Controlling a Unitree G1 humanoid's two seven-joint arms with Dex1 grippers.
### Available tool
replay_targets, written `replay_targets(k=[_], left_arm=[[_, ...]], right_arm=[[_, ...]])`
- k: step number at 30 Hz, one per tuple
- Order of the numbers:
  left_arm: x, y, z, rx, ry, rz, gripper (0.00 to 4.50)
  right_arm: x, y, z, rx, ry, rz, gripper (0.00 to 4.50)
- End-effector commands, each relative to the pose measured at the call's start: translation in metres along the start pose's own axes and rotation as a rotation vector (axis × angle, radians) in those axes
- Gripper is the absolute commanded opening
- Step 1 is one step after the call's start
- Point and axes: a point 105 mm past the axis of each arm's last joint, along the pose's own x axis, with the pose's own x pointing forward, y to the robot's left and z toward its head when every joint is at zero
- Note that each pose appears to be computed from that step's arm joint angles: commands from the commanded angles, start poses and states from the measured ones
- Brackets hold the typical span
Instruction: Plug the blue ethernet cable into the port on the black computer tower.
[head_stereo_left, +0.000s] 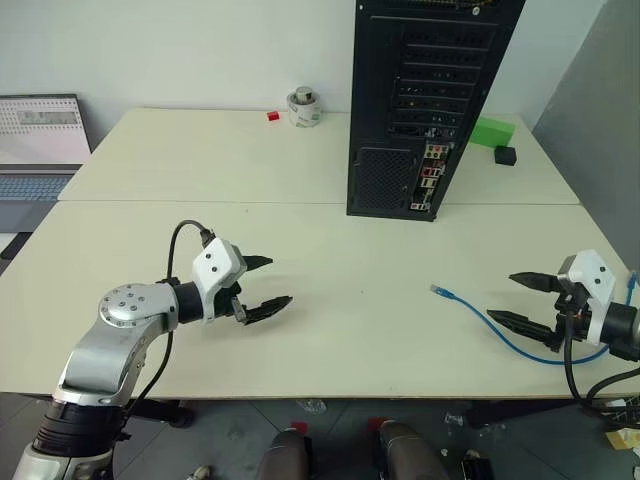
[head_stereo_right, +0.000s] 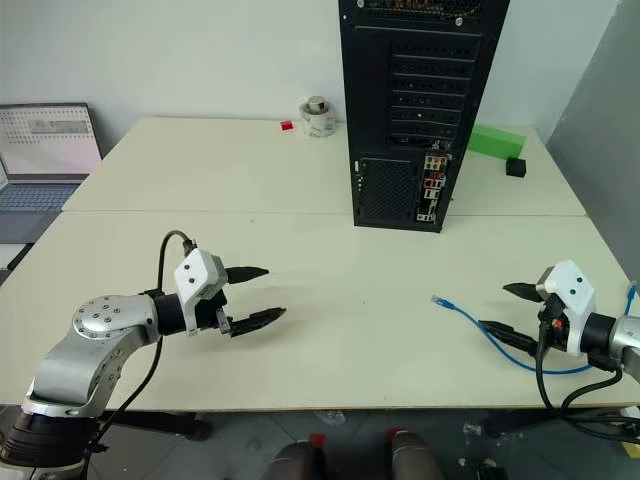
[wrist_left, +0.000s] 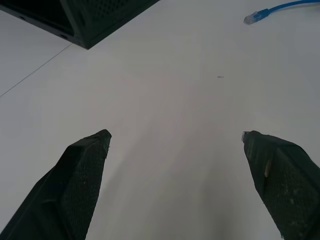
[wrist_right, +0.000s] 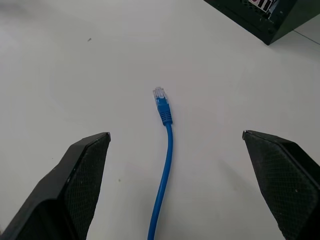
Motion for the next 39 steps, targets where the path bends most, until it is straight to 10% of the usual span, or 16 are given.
replay_targets(k=[1,36,39], left_arm=[[-0.007,0.004,0.019,0.050,-0.060,0.011,4.48],[0.026,-0.031,0.045,0.137,-0.144,-0.258,4.48],[0.026,-0.032,0.045,0.136,-0.143,-0.261,4.50]], right_arm=[[-0.003,-0.003,0.009,-0.029,-0.024,-0.007,4.50],[0.074,0.003,-0.031,0.077,-0.011,-0.010,4.50],[0.073,0.001,-0.034,0.071,0.000,-0.009,3.94]])
